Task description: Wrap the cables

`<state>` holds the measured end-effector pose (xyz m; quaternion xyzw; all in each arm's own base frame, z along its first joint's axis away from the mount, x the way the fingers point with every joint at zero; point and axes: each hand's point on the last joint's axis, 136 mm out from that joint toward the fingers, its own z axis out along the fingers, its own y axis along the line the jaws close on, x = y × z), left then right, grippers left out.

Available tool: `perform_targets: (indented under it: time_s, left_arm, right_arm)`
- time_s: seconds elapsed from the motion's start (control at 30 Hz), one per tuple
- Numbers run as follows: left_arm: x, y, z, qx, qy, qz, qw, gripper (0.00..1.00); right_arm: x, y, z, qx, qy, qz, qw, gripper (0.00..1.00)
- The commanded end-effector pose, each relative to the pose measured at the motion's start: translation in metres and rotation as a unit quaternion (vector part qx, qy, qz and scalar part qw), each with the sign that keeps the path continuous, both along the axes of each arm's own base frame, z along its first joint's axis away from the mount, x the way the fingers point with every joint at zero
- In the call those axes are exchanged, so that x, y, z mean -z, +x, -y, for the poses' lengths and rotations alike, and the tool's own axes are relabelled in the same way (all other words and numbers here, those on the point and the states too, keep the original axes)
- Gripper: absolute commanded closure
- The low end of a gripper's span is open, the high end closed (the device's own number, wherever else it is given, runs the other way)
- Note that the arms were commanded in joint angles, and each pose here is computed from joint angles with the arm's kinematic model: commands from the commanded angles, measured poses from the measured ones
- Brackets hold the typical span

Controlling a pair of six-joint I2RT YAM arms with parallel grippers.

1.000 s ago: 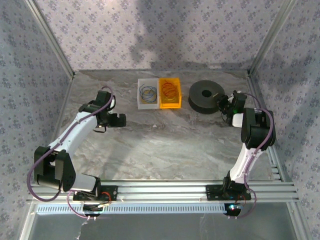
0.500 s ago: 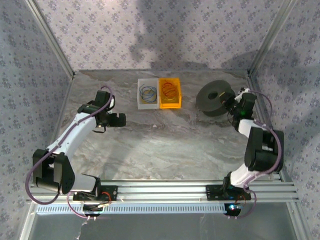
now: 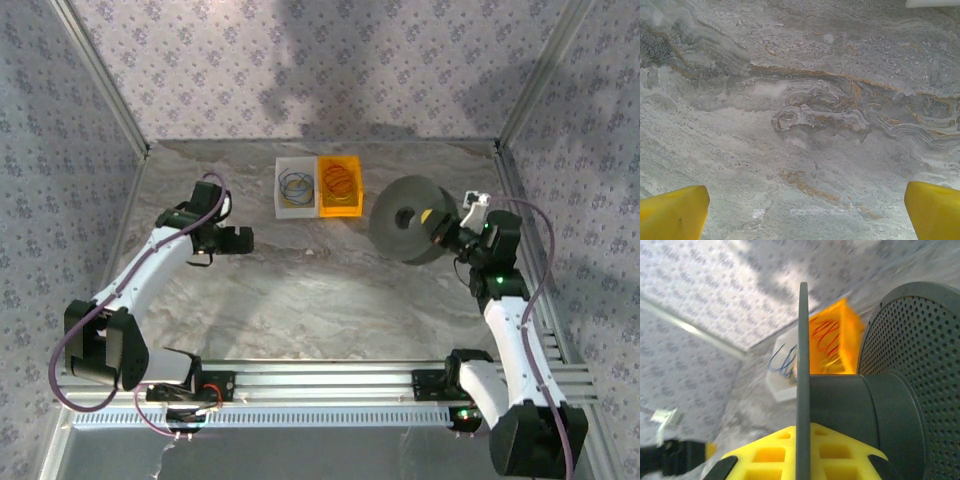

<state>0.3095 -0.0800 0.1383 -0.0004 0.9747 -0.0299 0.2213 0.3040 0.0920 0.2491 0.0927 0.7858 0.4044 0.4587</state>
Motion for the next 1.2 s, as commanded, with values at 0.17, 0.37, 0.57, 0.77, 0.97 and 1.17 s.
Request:
perform_targets:
  time_s: [0.17,0.37,0.57,0.77,0.97,1.17]
  left_arm:
    - [-0.004,0.0,0.004,0.007,-0.002,0.004,1.0,0.0]
    - [-0.006,-0.005,0.004,0.008,0.004,0.002,1.0,0.0]
    - [-0.01,-0.007,0.002,0.008,0.008,0.004,1.0,0.0]
    - [-0.011,-0.007,0.001,0.008,0.01,0.005,1.0,0.0]
    - [-0.012,-0.007,0.001,0.009,0.01,0.005,1.0,0.0]
    - [-0.012,-0.005,0.003,0.01,0.008,0.006,1.0,0.0]
  right_arm:
    - [0.041,-0.016,-0.099,-0.124,0.069,-0.063,0.988,1.0]
    - [0.085,-0.009,-0.14,-0.167,0.072,-0.105,0.978,1.0]
    - [0.151,-0.009,-0.141,-0.18,0.009,-0.175,0.968,1.0]
    - [0.195,-0.012,-0.134,-0.191,-0.028,-0.229,0.954,0.94]
    - [0.201,-0.013,-0.13,-0.193,-0.061,-0.246,0.948,0.83]
    - [0.201,-0.02,-0.128,-0.204,-0.086,-0.255,0.941,0.76]
